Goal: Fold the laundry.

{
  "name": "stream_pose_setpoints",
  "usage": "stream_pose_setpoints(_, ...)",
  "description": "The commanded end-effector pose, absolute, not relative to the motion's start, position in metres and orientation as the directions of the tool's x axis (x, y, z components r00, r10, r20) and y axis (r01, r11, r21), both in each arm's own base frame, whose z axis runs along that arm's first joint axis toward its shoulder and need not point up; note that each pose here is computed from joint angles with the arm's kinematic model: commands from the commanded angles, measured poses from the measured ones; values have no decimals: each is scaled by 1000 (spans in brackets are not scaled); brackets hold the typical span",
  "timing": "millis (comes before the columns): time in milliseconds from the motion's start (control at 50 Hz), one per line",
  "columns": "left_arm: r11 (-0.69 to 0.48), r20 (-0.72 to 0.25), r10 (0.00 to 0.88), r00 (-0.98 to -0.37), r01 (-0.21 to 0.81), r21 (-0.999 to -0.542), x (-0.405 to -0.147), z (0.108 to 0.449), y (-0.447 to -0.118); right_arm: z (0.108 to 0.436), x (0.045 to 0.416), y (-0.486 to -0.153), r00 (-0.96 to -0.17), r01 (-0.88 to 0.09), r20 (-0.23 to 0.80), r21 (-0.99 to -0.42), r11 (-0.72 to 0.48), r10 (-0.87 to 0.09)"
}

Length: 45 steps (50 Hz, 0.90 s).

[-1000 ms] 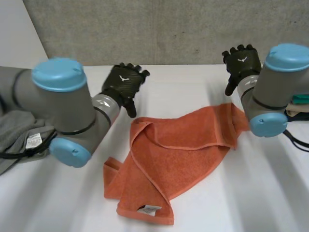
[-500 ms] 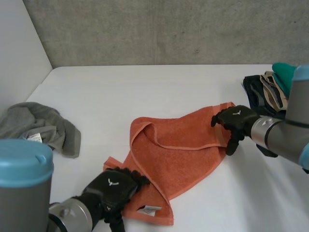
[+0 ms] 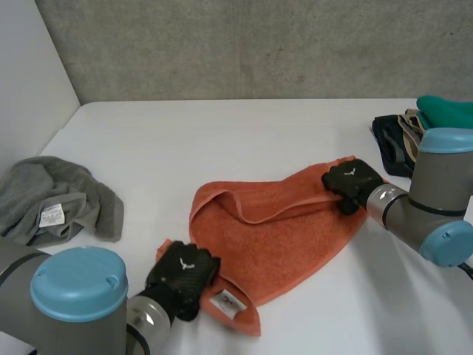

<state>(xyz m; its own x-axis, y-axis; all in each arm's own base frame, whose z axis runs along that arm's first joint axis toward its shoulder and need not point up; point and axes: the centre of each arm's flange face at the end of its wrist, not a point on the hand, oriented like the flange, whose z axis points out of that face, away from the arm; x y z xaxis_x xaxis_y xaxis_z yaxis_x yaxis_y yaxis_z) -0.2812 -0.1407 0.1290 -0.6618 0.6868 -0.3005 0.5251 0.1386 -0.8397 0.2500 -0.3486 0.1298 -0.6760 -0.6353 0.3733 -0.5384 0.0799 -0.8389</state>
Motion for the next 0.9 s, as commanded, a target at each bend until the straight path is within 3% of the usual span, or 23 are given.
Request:
stream_pose_setpoints(20,85,-268,542,-796,369,-925,-266,180,-169,172,235,-356,-713,-529,421,-848,36,-560)
stream_pose_setpoints(100,32,-184,491,-851,229,-973,-252,225,-178,205,222,-357,-714,-559,472,-829,16,-518)
stream_pose_setpoints(220,5,-64,433,-899,74,-997,-223,273,-199,261,193,-352,-685,-649,587,-761,-4,-432)
stream_pose_setpoints(300,112,84,409,-909,-41,-993,-200,290,-222,293,182,-332,-651,-703,632,-711,20,-420)
stream_pose_setpoints(360,225,166,405,-899,-78,-971,-193,282,-235,292,183,-326,-630,-721,636,-692,32,-446)
stream_pose_setpoints(440,361,220,402,-889,-67,-930,-196,258,-254,266,194,-321,-558,-774,642,-632,49,-526)
stream_pose_setpoints(500,398,210,368,-906,-50,-916,-196,242,-272,248,200,-323,-516,-804,648,-593,55,-560)
stream_pose_setpoints(580,427,156,314,-937,-7,-904,-195,214,-306,228,211,-339,-490,-831,678,-554,58,-548)
stream_pose_setpoints(620,449,132,332,-934,34,-893,-204,201,-316,220,214,-349,-501,-835,689,-544,83,-524)
stream_pose_setpoints(720,517,137,420,-897,112,-849,-225,190,-301,211,218,-357,-541,-813,670,-570,113,-509)
stream_pose_setpoints(900,417,66,495,-866,171,-893,-241,207,-250,202,217,-352,-573,-779,631,-617,110,-523)
